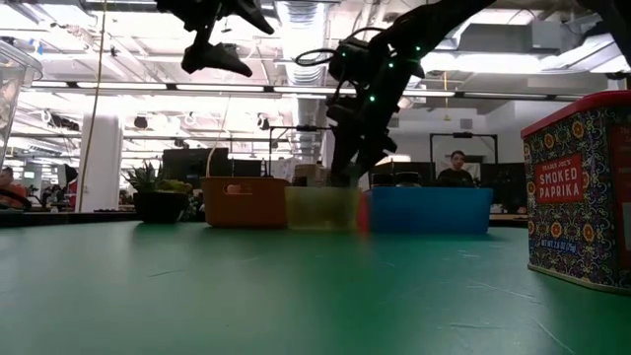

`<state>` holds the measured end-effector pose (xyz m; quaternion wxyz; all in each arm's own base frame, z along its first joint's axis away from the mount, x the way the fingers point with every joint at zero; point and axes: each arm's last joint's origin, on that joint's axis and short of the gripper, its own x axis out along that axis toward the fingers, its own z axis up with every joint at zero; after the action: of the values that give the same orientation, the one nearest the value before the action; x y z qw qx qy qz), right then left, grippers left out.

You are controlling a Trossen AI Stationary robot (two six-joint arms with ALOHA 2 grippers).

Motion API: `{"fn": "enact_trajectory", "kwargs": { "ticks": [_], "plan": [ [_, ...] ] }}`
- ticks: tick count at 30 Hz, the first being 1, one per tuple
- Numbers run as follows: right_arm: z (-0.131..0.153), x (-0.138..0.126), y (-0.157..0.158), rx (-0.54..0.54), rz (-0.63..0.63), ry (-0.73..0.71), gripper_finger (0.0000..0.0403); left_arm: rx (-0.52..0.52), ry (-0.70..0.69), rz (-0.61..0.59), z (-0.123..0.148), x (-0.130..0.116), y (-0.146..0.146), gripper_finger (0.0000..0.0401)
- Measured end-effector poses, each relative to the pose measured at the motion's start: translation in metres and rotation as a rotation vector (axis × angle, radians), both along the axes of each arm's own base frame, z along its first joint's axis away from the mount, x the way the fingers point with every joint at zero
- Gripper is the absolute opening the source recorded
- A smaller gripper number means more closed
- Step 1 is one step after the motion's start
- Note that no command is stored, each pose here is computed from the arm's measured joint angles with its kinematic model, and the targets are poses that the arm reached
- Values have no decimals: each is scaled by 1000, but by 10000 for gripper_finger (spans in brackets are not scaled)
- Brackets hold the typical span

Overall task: Sort spices by type
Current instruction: Put the brown seasoning bottle into the yellow bin, then put the top green seasoning bottle into the blue bin

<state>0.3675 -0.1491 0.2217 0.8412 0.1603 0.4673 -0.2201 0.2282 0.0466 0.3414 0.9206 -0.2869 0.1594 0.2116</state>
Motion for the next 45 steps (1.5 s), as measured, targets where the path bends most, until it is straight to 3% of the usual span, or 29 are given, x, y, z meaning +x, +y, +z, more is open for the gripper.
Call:
{"fn": "enact_trajectory", "kwargs": {
  "ticks": [5, 12, 22, 29, 34, 45],
  "plan": [
    [1, -1, -1, 44, 22, -21, 392, -6, -9, 8, 1, 0, 0, 357],
    [25, -8, 5, 59, 28, 8, 388, 14, 1, 8, 0, 0, 0, 357],
    [75, -53, 79, 12, 96, -23, 398, 9, 33, 7, -5, 5, 1, 357],
    [75, -115, 130, 94, -10, 72, 398, 68, 29, 16, -16, 28, 10, 357],
    [74, -151, 162, 142, -80, 100, 398, 28, -11, 5, -23, 50, 18, 357],
    [46, -180, 203, 181, -48, 185, 398, 98, 65, -90, 0, 91, 22, 357]
  ]
}}
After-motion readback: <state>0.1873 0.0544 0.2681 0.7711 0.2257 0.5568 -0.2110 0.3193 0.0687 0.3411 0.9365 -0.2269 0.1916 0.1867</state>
